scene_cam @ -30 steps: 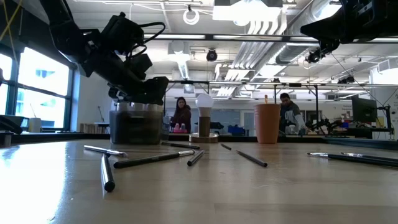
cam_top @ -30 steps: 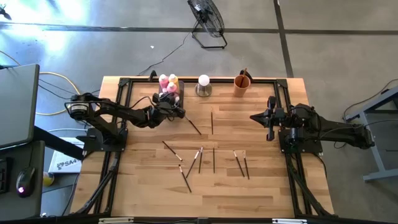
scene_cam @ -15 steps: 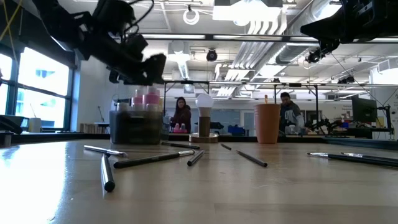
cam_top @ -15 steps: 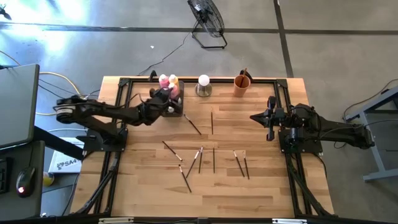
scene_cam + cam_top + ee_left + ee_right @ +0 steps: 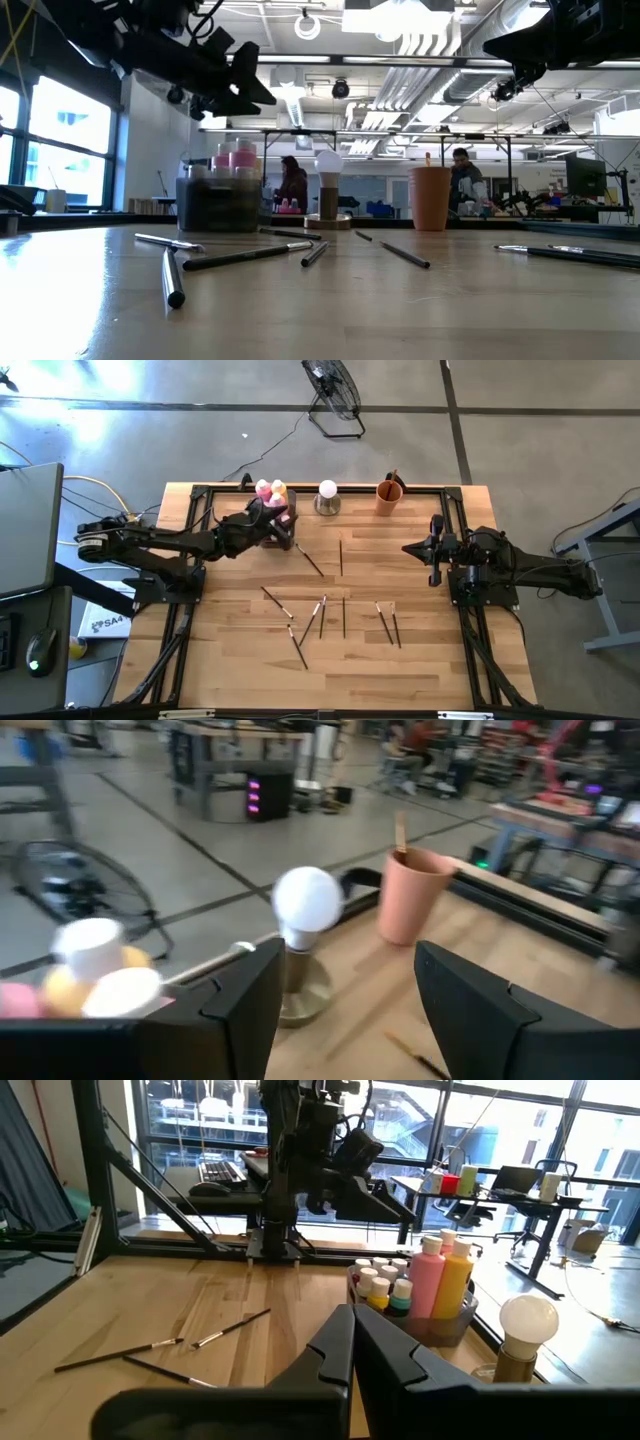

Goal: Pick & Place Paint Supplies
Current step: Put the silver paintbrush into the orange cup

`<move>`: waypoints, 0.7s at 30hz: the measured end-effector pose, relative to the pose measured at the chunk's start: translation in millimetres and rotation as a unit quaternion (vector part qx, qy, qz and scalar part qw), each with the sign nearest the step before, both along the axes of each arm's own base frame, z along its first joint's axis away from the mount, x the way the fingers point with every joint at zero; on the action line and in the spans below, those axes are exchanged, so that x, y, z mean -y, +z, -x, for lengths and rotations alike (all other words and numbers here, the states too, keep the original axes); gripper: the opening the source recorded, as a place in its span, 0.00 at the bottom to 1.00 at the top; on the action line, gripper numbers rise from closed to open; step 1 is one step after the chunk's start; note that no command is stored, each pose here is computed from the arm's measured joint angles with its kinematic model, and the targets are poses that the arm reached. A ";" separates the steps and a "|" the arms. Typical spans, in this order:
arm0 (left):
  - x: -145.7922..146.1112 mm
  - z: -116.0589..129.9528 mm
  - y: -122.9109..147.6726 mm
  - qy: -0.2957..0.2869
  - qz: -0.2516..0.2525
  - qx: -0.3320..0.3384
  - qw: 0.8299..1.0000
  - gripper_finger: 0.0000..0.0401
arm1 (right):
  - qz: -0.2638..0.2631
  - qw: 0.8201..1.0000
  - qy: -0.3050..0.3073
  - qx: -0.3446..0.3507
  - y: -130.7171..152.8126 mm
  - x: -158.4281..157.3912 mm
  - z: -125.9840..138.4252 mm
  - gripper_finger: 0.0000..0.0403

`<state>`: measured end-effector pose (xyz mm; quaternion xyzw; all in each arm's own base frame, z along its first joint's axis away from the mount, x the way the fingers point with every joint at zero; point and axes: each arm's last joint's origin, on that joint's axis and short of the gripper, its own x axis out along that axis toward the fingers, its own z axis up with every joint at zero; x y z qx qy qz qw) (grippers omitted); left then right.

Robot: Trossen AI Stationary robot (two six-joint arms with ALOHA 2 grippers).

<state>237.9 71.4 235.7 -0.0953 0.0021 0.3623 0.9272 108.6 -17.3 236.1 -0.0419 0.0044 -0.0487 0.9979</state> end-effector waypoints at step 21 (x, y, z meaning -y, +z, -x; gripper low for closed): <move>65.0 -22.3 26.6 -0.151 -0.030 -0.036 0.987 0.55 | 0.009 1.000 0.026 -0.001 -0.1 -1.4 -0.1 0.01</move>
